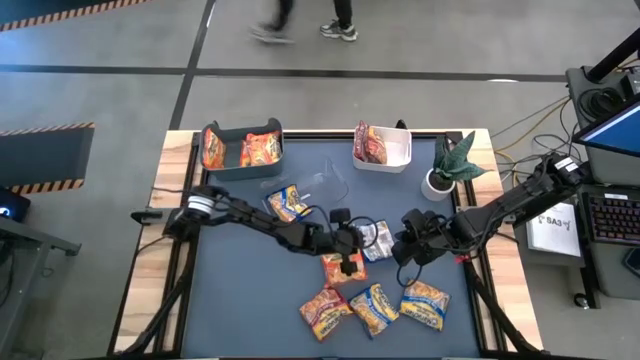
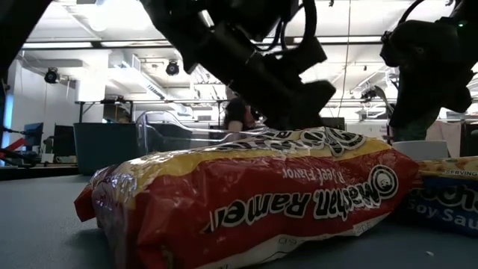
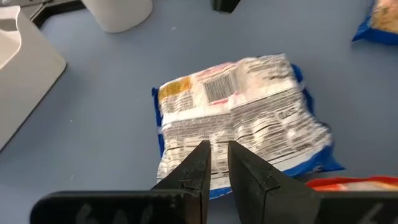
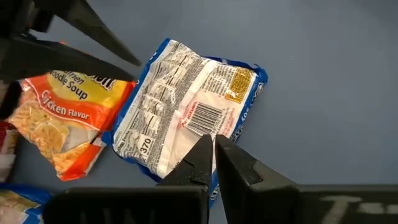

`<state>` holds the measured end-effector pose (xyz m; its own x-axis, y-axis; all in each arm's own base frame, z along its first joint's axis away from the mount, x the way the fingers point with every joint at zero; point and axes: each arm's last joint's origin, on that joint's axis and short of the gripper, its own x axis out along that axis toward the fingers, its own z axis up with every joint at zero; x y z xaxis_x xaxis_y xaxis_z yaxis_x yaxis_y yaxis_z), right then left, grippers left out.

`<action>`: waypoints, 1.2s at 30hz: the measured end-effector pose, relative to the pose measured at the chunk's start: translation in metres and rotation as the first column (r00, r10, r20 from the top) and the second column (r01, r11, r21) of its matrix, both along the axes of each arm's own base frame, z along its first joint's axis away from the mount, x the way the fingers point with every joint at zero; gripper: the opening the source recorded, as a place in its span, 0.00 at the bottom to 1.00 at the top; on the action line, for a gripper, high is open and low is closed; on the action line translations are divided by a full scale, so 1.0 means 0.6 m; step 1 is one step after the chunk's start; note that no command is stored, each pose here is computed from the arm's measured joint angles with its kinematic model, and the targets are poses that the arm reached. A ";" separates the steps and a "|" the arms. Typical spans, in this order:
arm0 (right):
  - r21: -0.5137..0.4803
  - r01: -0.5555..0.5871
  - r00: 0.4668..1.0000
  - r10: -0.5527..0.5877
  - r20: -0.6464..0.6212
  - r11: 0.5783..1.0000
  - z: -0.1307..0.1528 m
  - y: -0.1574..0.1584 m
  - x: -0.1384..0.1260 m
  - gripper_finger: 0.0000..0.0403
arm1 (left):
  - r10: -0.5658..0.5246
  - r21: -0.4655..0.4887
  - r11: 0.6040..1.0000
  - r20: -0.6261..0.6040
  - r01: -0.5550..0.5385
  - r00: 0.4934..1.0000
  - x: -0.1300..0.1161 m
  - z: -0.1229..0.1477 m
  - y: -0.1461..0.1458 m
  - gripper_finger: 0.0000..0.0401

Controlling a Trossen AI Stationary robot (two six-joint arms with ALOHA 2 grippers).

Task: Sort Maruchan noodles
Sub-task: Put the blue noodle pack into the transparent bin

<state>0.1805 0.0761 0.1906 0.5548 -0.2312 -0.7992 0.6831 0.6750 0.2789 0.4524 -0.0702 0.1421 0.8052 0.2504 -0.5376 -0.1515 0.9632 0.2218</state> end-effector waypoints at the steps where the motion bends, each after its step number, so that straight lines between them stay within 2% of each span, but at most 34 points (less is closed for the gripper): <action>1: 0.008 0.009 1.000 -0.009 0.004 1.000 -0.001 0.000 0.000 0.04 | 0.001 0.000 1.000 -0.001 -0.001 1.000 0.001 -0.004 0.000 0.09; 5: 0.028 0.051 0.999 -0.051 -0.001 0.998 -0.012 -0.003 -0.005 0.11 | 0.000 0.001 1.000 -0.013 0.000 1.000 0.002 -0.014 -0.001 0.09; 11: 0.056 0.114 0.993 -0.113 -0.014 0.992 -0.043 -0.009 -0.018 0.30 | -0.009 -0.006 1.000 -0.045 0.009 0.999 0.004 -0.038 0.000 0.09; 19: 0.141 0.114 0.987 -0.129 0.101 0.983 -0.064 -0.007 -0.014 0.57 | 0.002 -0.036 0.999 -0.073 -0.004 0.997 0.003 -0.052 0.001 0.09; 25: 0.174 0.114 0.978 -0.141 0.154 0.978 -0.084 -0.010 -0.019 0.72 | -0.001 -0.042 0.999 -0.096 -0.003 0.995 0.000 -0.055 0.001 0.09; 30: 0.228 0.101 0.953 -0.160 0.259 0.968 -0.105 -0.014 -0.024 0.79 | 0.000 -0.049 0.999 -0.103 -0.005 0.995 -0.001 -0.056 0.002 0.09; 36: 0.255 0.093 0.913 -0.185 0.363 0.962 -0.121 -0.020 -0.032 0.79 | 0.001 -0.050 0.999 -0.109 -0.007 0.994 -0.002 -0.057 0.002 0.09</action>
<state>0.1615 0.0639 0.1182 0.8023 -0.1657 -0.5735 0.5759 0.4678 0.6705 0.4514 -0.0692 0.1077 0.7402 0.2241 -0.6339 -0.1329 0.9730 0.1888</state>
